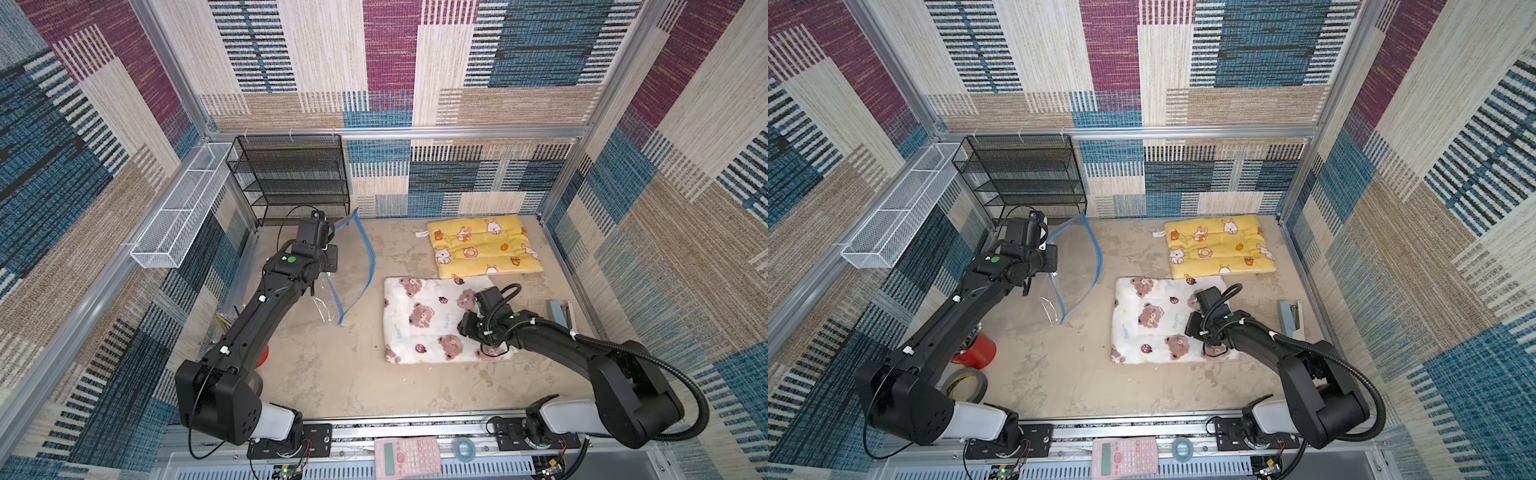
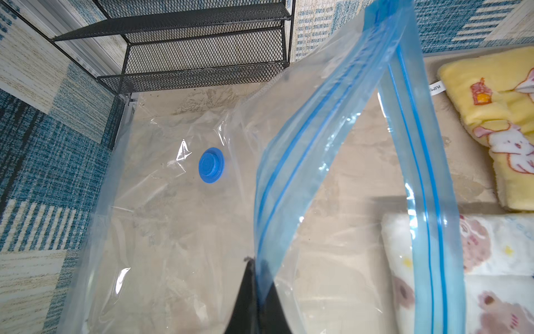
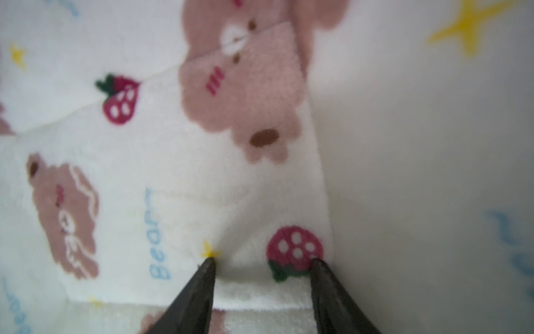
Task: Take the blanket out of the vacuum bag
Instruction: Move the blanket to the center of the board.
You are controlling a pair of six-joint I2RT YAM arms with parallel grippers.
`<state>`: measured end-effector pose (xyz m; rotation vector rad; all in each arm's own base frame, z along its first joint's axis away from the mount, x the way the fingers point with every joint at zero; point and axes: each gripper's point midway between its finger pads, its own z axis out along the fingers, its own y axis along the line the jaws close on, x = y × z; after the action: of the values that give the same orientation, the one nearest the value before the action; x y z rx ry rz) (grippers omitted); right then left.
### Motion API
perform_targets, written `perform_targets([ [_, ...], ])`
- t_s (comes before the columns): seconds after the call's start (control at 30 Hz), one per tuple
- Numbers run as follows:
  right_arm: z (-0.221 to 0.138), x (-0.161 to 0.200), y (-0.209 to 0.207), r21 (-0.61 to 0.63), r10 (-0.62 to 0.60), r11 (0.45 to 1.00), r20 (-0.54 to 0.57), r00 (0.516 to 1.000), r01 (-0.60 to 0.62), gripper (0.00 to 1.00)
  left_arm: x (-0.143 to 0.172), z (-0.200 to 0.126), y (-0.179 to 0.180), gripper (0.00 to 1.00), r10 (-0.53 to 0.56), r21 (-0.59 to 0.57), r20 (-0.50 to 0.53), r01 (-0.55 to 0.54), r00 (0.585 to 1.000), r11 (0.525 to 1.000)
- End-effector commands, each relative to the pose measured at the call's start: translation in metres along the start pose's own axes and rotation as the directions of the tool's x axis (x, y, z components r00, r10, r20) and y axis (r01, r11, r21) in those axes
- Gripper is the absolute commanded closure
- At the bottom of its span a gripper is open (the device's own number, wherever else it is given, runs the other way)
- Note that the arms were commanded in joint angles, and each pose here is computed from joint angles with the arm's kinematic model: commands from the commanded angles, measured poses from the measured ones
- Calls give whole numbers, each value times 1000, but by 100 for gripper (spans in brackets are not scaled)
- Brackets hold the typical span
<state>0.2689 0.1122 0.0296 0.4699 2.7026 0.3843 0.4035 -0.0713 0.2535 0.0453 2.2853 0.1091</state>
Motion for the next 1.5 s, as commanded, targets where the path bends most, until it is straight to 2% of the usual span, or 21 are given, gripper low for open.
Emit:
perform_targets([
  [0.0,-9,4,-40,143,54,988,-1,999,-53,45,-5,-2,0,100,-22,4,23,22,999,1000],
  [0.17,-25,-21,-57,133,137,980,99,986,-150,45,-5,-3,0,100,-21,5,23,21,1000,1000],
  [0.23,-33,-37,-49,113,115,985,142,983,-132,45,-5,-3,0,100,-21,8,25,21,999,1000],
  [0.3,-44,-51,-27,29,96,994,159,983,-102,47,-5,-2,0,100,-22,7,24,22,999,1000],
  [0.33,-51,-57,-9,-56,86,995,173,981,-77,48,-4,-2,-1,100,-21,9,22,20,1000,1000],
  [0.43,-71,-60,43,-297,37,955,202,979,25,49,-4,-2,-1,100,-21,8,21,21,1000,1000],
  [0.5,-73,-56,64,-355,-8,931,206,979,82,50,-4,-1,-1,100,-22,9,21,22,1000,1000],
  [0.57,-61,-46,81,-397,-68,910,150,986,123,51,-4,-1,-1,100,-23,9,21,23,1000,1000],
  [0.7,-35,-37,90,-375,-103,917,103,989,134,53,-3,-1,-2,100,-23,15,20,22,1000,1000],
  [0.8,-19,-39,79,-314,-82,943,102,991,111,55,-4,-1,-2,100,-24,15,22,23,999,1000],
  [0.97,8,-29,63,-266,-72,961,25,997,76,58,-4,-2,-2,100,-24,16,24,23,999,1000],
  [1.1,19,-25,31,-216,-1,976,-6,1000,0,61,-4,-1,-3,100,-24,20,25,23,999,1000],
  [1.27,14,-32,-5,-115,42,993,44,998,-37,62,-2,1,-5,100,-24,27,16,24,1000,999],
  [1.4,-6,-48,11,-211,26,977,103,994,-4,60,1,6,-12,100,-38,62,-1,38,999,997],
  [1.47,-22,-60,25,-258,8,966,155,988,32,56,4,11,-19,100,-43,89,-17,44,999,995],
])
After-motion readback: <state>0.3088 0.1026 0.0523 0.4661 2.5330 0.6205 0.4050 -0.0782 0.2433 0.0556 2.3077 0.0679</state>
